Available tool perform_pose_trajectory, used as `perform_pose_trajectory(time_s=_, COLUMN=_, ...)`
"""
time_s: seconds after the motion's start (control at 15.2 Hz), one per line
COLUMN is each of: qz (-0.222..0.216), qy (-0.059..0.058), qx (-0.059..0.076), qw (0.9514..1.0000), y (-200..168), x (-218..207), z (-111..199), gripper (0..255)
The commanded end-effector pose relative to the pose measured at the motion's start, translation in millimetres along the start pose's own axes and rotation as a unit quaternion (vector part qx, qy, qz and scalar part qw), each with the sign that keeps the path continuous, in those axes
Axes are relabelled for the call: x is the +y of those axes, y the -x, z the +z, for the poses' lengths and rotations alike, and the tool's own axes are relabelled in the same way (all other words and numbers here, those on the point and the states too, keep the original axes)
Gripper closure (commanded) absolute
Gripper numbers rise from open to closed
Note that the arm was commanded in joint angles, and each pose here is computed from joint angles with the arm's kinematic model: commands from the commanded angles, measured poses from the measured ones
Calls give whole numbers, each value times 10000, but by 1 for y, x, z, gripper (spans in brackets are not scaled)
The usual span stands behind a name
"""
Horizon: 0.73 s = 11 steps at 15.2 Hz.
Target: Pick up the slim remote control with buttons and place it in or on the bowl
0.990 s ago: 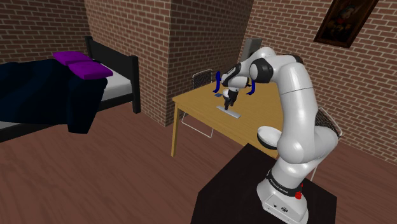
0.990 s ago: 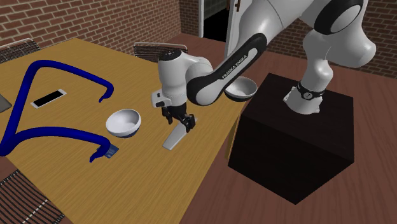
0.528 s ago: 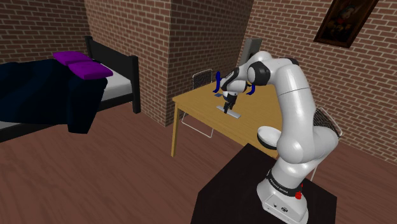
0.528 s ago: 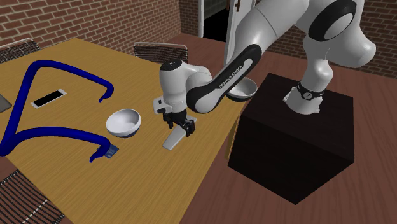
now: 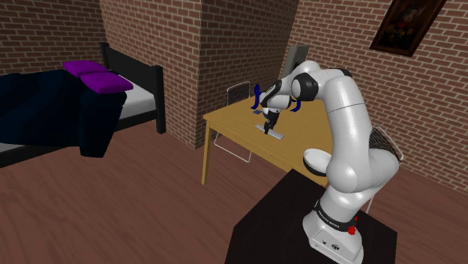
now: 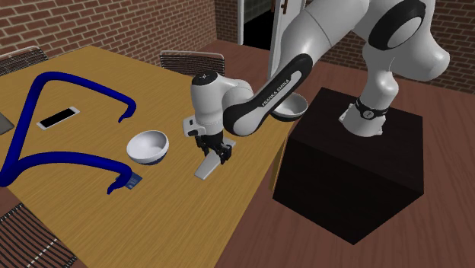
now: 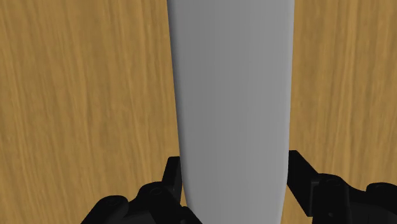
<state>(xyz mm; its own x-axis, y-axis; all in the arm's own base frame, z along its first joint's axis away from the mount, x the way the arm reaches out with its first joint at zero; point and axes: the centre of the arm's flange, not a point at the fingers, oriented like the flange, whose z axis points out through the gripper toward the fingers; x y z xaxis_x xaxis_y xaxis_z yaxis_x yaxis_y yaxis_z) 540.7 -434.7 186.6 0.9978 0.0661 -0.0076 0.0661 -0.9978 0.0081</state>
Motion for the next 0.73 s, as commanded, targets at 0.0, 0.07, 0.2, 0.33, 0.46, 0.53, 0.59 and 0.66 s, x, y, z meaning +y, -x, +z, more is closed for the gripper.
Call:
perform_pose_trajectory(time_s=0.0, qz=0, qy=-1, qx=-1, qw=10000, y=0, x=0, z=0, gripper=255)
perform_pose_trajectory(time_s=0.07, qz=0, qy=-1, qx=-1, qw=10000, y=0, x=0, z=0, gripper=255)
perform_pose_trajectory(time_s=0.2, qz=0, qy=-1, qx=-1, qw=10000, y=0, x=0, z=0, gripper=255)
perform_pose_trajectory(time_s=0.33, qz=0, qy=-1, qx=-1, qw=10000, y=0, x=0, z=0, gripper=255)
perform_pose_trajectory(time_s=0.46, qz=0, qy=-1, qx=-1, qw=10000, y=0, x=0, z=0, gripper=255)
perform_pose_trajectory(time_s=0.53, qz=0, qy=-1, qx=-1, qw=10000, y=0, x=0, z=-5, gripper=255)
perform_pose_trajectory(time_s=0.59, qz=0, qy=-1, qx=-1, qw=10000, y=0, x=0, z=-10, gripper=255)
perform_pose_trajectory(time_s=0.66, qz=0, qy=-1, qx=-1, qw=10000, y=0, x=0, z=-16, gripper=255)
